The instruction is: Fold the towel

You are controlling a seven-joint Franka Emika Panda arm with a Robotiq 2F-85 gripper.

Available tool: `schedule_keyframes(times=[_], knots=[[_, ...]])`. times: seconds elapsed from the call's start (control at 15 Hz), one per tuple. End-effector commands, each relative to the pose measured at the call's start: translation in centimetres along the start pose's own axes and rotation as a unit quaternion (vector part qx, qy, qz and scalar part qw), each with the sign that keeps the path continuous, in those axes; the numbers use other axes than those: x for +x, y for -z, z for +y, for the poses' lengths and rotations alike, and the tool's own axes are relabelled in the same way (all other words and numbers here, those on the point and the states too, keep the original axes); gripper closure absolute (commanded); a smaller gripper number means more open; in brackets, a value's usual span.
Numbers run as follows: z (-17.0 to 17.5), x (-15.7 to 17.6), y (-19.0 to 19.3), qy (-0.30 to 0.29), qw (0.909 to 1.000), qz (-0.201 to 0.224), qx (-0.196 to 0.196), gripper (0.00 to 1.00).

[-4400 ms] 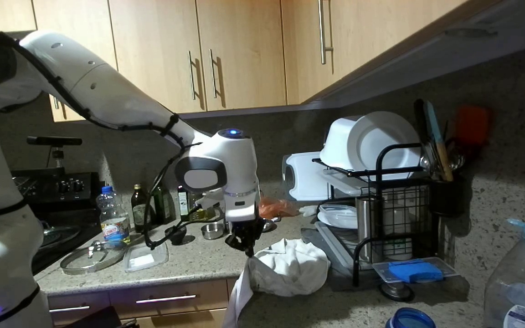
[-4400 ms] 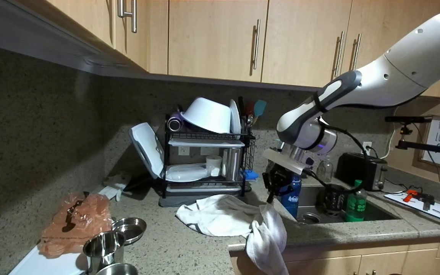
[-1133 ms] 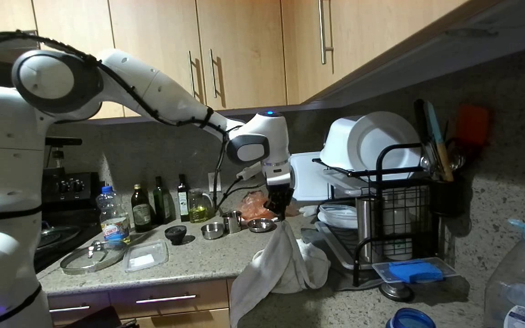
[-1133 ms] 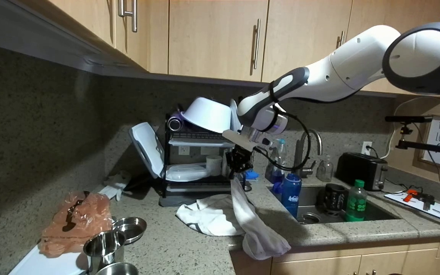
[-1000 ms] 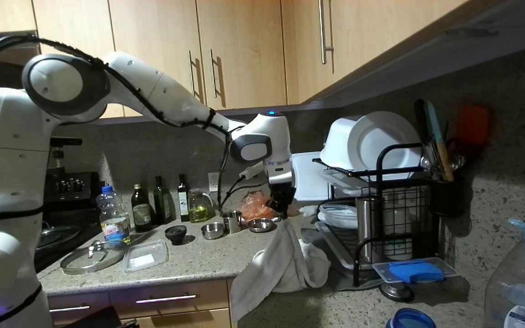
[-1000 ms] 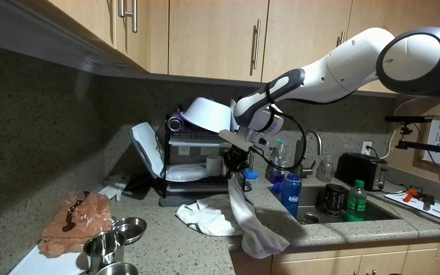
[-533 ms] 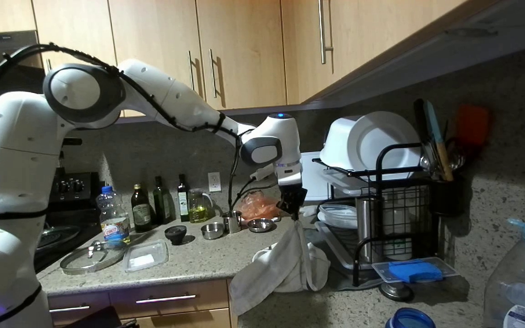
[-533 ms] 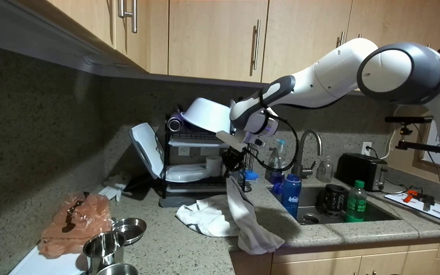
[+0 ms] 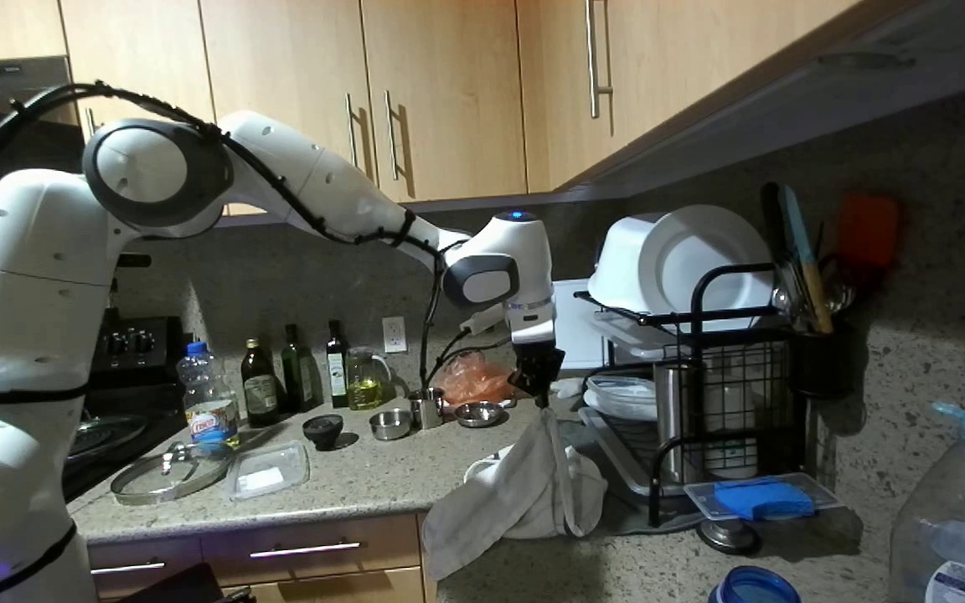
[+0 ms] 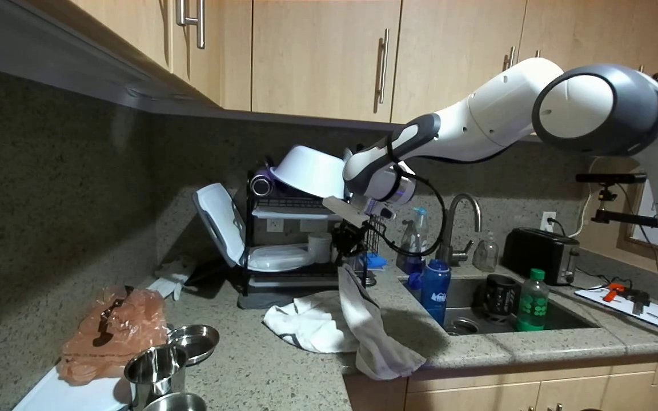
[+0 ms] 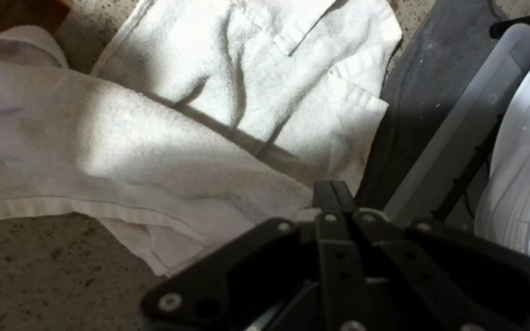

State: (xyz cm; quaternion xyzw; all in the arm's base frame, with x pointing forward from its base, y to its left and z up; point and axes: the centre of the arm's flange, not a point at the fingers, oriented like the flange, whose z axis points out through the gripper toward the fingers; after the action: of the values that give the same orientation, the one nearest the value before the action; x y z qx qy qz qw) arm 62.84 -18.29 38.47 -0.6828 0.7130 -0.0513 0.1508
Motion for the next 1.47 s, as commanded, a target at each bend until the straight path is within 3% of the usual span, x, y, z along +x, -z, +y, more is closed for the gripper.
schedule_keyframes(times=[0.0, 0.53, 1.33, 1.4], knots=[[-2.3, 0.0, -0.2, -0.018, 0.9997, -0.001, 0.016, 1.0], [-7.3, -0.6, -2.4, -0.022, 0.9987, 0.017, 0.043, 1.0], [-9.4, -1.0, -8.5, -0.041, 0.9984, 0.033, 0.022, 0.99], [-9.4, -1.0, -8.8, -0.044, 0.9982, 0.034, 0.021, 0.74]])
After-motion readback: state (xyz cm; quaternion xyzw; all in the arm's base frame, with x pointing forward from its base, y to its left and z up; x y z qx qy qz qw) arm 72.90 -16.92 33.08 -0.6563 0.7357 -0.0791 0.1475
